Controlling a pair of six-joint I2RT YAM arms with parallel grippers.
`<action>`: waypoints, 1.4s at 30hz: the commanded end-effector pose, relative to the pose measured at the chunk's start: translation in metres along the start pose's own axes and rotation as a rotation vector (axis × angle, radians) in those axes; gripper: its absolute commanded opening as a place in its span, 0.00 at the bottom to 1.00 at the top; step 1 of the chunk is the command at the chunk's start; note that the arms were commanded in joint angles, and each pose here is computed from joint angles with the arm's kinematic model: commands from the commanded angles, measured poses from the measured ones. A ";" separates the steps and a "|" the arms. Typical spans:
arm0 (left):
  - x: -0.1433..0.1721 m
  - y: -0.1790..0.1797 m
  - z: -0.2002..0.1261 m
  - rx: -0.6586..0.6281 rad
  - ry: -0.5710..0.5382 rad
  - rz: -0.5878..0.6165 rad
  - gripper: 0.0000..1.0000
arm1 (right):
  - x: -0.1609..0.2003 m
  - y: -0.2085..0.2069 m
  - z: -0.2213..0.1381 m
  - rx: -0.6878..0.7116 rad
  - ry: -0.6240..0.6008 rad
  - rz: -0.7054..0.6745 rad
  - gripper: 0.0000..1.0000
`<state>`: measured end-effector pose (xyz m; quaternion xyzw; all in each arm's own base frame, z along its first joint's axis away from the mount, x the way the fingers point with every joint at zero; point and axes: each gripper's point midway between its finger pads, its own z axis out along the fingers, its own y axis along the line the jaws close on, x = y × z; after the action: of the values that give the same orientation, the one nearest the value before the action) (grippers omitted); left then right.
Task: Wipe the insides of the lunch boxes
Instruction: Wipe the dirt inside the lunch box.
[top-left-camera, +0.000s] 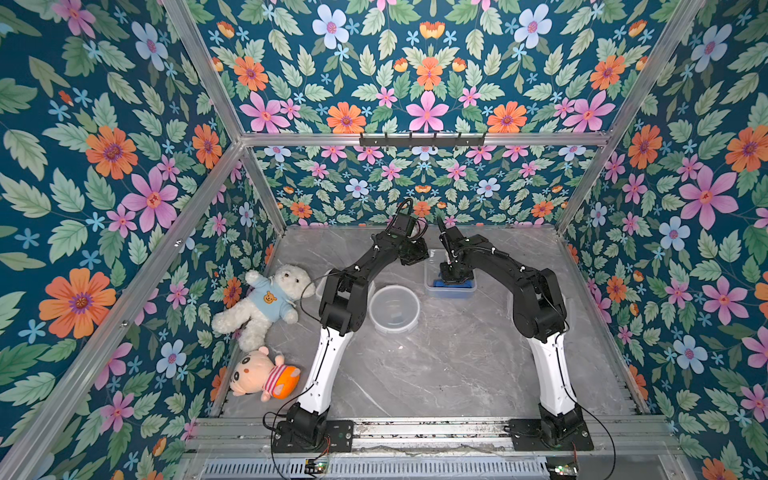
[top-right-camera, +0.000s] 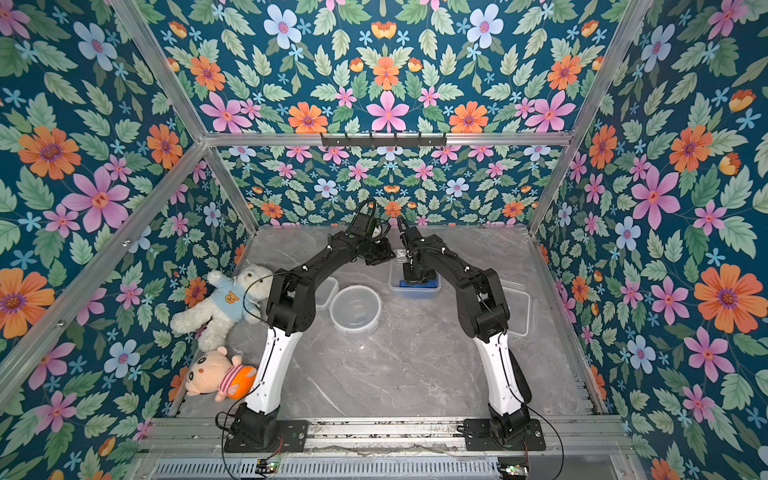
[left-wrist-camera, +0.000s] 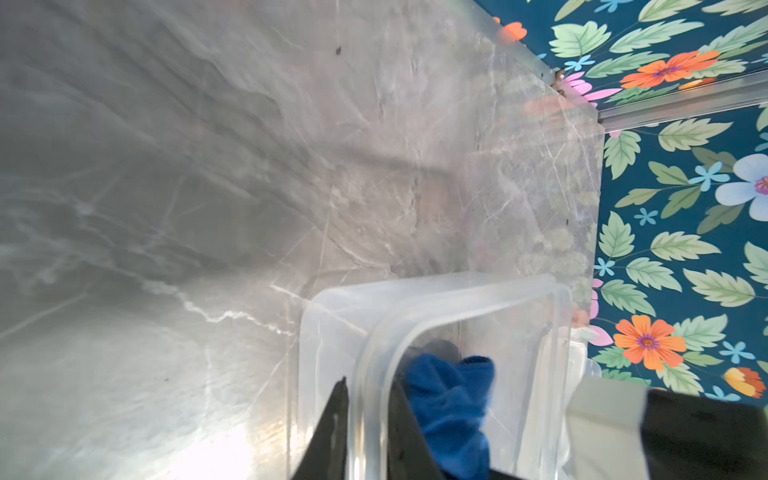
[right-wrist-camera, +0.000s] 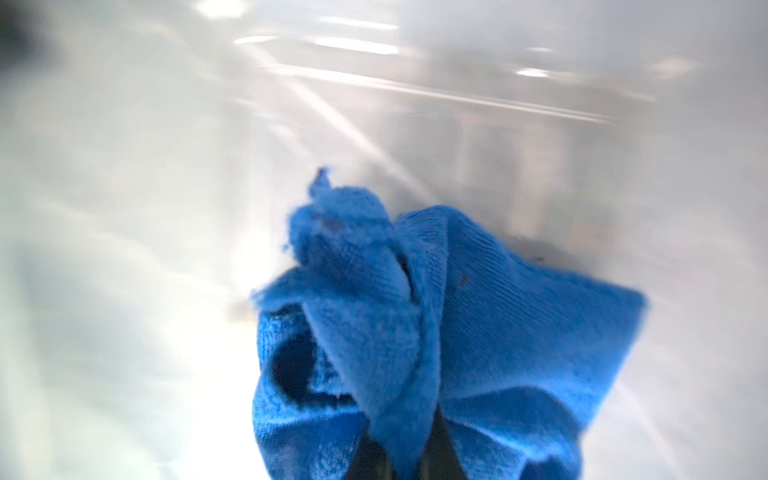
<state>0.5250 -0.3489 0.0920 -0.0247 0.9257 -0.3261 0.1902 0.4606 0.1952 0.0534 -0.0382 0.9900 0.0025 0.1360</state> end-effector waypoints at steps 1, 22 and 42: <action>0.005 0.000 -0.005 -0.039 0.003 0.040 0.17 | 0.001 -0.045 -0.007 0.213 -0.004 0.013 0.00; 0.019 0.000 0.005 -0.045 0.038 0.061 0.14 | -0.079 0.072 0.016 -0.349 -0.093 0.002 0.00; 0.018 -0.004 -0.012 -0.053 0.012 0.065 0.14 | 0.039 -0.048 -0.001 0.122 0.122 0.064 0.00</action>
<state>0.5019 -0.3540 0.0886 0.0029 0.9353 -0.3035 0.1816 0.4300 0.1864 0.0424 -0.0167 0.9960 0.0408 0.0782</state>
